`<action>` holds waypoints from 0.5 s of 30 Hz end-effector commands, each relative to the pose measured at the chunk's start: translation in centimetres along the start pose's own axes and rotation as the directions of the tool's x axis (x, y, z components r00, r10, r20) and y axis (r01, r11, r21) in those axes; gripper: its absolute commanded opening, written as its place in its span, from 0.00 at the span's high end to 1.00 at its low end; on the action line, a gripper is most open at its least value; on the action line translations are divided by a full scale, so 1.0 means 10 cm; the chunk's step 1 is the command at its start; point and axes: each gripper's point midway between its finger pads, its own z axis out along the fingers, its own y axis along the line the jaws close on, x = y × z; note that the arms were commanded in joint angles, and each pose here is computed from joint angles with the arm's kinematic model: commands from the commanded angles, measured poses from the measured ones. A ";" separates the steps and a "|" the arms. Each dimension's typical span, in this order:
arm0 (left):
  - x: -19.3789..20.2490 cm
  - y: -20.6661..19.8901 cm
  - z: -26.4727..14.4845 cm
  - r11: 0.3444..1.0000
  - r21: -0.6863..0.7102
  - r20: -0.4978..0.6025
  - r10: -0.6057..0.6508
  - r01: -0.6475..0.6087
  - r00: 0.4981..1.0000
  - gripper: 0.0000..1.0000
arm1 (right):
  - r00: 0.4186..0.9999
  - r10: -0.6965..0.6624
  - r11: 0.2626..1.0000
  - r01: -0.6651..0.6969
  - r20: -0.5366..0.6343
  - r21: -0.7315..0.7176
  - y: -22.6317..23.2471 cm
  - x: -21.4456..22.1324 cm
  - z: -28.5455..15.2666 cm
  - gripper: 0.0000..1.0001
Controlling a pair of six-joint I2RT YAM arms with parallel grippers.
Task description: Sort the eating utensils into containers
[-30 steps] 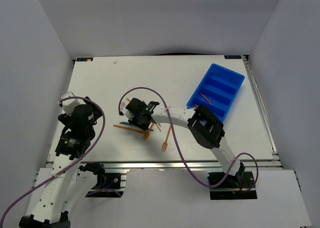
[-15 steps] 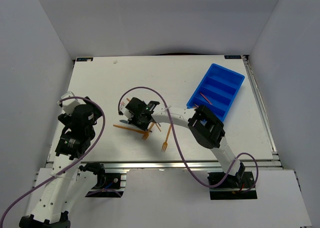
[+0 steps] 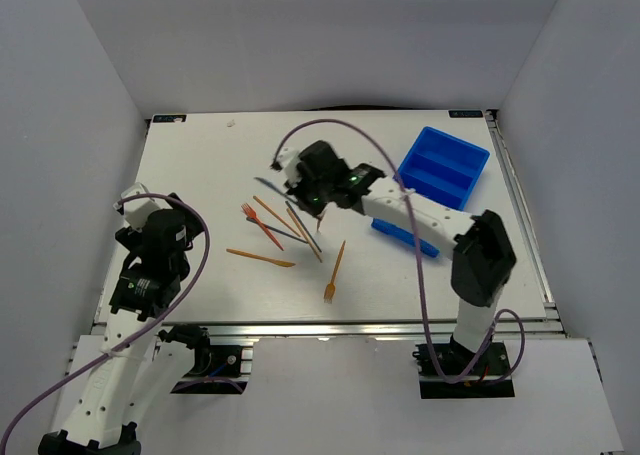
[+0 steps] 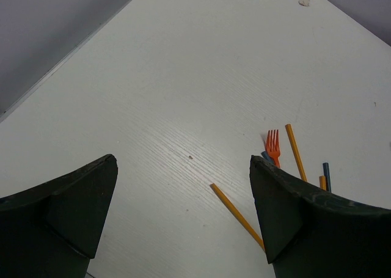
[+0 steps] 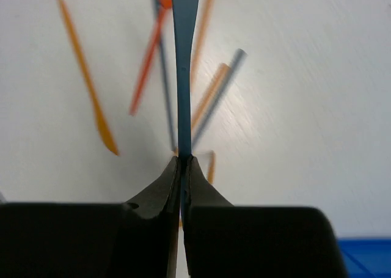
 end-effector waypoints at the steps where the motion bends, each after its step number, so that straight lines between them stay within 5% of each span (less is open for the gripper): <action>1: -0.08 -0.02 -0.04 1.000 0.020 0.022 -0.018 0.018 1.000 0.02 | 0.994 0.099 0.994 -0.101 0.046 0.043 -0.46 0.19 -0.29 1.00; 10: -0.10 -0.02 -0.04 1.000 0.020 0.026 -0.021 0.021 0.999 0.02 | 0.981 0.142 0.988 -0.149 0.128 0.044 -0.68 0.17 -0.69 1.00; 15: -0.09 -0.02 -0.04 1.000 0.022 0.025 -0.021 0.021 0.999 0.02 | 0.980 0.165 0.959 -0.186 0.110 0.215 -1.08 0.34 -0.93 1.00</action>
